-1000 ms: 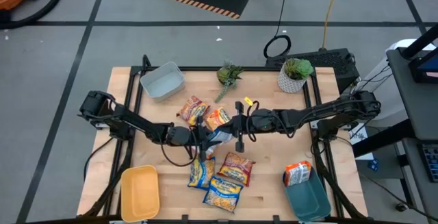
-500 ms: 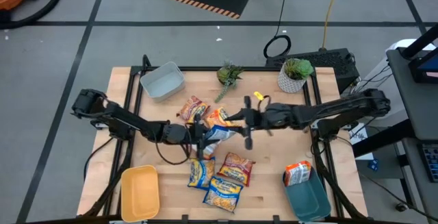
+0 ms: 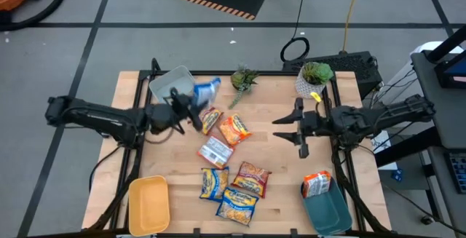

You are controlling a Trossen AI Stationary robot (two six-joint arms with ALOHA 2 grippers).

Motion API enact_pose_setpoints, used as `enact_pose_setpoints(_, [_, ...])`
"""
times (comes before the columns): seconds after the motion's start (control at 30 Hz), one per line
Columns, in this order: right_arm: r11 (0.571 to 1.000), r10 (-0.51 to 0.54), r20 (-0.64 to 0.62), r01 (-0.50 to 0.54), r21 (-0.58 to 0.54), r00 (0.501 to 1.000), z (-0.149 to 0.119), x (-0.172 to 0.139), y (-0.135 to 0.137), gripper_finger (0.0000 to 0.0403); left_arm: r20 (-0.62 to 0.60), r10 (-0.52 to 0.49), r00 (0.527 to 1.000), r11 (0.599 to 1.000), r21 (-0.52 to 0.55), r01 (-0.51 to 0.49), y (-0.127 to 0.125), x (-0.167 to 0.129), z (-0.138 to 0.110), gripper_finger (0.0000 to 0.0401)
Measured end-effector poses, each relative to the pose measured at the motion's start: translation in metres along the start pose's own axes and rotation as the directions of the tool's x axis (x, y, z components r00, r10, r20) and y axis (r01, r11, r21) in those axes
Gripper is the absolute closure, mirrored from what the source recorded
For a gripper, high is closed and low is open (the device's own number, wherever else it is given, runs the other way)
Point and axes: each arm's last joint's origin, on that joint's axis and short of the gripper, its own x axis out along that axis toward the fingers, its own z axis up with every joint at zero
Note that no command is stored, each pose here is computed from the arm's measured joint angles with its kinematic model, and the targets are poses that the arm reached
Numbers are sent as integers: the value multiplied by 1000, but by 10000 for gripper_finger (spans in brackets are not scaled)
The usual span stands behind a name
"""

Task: Sort Maruchan noodles
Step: Put the top blue noodle pack into the gray bin

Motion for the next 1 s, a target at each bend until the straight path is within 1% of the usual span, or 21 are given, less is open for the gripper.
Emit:
enact_pose_setpoints(0.07, [1000,-1,4,1,16,1000,-3,-5,-1,247,54,26,998,998,-53,-23,10,-3,11,249])
enact_pose_setpoints(0.1, [1000,0,3,0,28,1000,-5,-6,-1,247,80,38,996,997,-63,-33,14,-4,15,249])
enact_pose_setpoints(0.27, [996,20,-1,-20,88,1000,-8,-9,2,247,189,116,975,992,-79,-103,33,-6,36,249])
enact_pose_setpoints(0.33, [995,37,-7,-36,94,999,-10,-8,5,248,215,145,966,989,-66,-134,39,-7,48,249])
enact_pose_setpoints(0.43, [995,48,-17,-46,93,999,-11,-6,8,248,216,184,959,982,6,-190,46,-5,65,249])
enact_pose_setpoints(0.5, [995,44,-18,-42,93,999,-11,-6,8,248,191,217,957,972,42,-229,51,-1,71,249])
enact_pose_setpoints(0.57, [996,23,-19,-21,92,1000,-12,-6,8,248,153,252,955,963,56,-263,57,4,69,249])
enact_pose_setpoints(0.67, [995,-19,-23,21,98,1000,-13,-4,8,248,72,304,950,948,81,-309,66,11,59,249])
enact_pose_setpoints(0.73, [994,-15,-31,18,105,999,-14,-3,9,248,-7,343,939,935,99,-341,73,16,49,249])
enact_pose_setpoints(0.8, [995,-9,-38,13,103,999,-15,-1,11,248,-98,385,918,923,75,-378,81,18,38,249])
enact_pose_setpoints(0.9, [995,-3,-42,7,100,999,-16,-1,12,248,-194,429,882,897,-27,-442,91,17,29,249])
enact_pose_setpoints(0.97, [995,-2,-40,6,101,999,-16,-1,12,248,-242,433,868,889,-44,-455,93,14,30,249])
enact_pose_setpoints(1.0, [995,-2,-40,6,101,999,-16,-1,12,248,-252,434,865,888,-43,-458,94,12,36,249])
